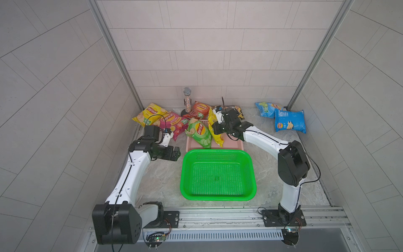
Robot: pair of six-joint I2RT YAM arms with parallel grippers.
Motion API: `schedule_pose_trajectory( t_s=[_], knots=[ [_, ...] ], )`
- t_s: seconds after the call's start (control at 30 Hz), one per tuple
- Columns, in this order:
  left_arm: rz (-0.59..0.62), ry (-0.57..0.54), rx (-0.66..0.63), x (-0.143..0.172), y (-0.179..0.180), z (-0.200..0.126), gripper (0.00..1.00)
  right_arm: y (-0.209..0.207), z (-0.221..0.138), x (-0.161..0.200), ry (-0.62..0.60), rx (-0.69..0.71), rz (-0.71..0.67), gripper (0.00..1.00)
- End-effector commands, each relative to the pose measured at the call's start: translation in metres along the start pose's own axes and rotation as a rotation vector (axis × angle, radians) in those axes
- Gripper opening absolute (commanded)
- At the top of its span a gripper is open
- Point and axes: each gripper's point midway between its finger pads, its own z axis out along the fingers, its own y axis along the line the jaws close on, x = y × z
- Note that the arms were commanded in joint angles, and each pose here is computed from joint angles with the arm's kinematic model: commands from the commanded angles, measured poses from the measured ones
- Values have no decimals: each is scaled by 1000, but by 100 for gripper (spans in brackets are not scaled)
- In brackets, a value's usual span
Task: Put the potato chips into the basket
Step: Place the potato chip in the basket.
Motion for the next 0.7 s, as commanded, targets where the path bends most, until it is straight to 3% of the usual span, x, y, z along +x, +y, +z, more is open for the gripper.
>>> schedule_pose_trajectory(
  t_s=[0.0,0.2,0.33,0.57,0.67],
  knots=[
    [12,-1,-2,3,-1,-1,100,2,8,5,-11,8,-25,4],
    [11,0,0,3,-1,-1,100,10,-3,0,-19,-12,-12,41],
    [11,-1,1,3,-2,-1,100,16,-22,-15,-36,-17,-15,57],
    [13,-5,0,3,-2,-2,100,17,-54,-30,-33,-54,44,71],
    [12,-4,1,4,-2,-2,100,13,-68,-34,-32,-72,86,72]
  ],
)
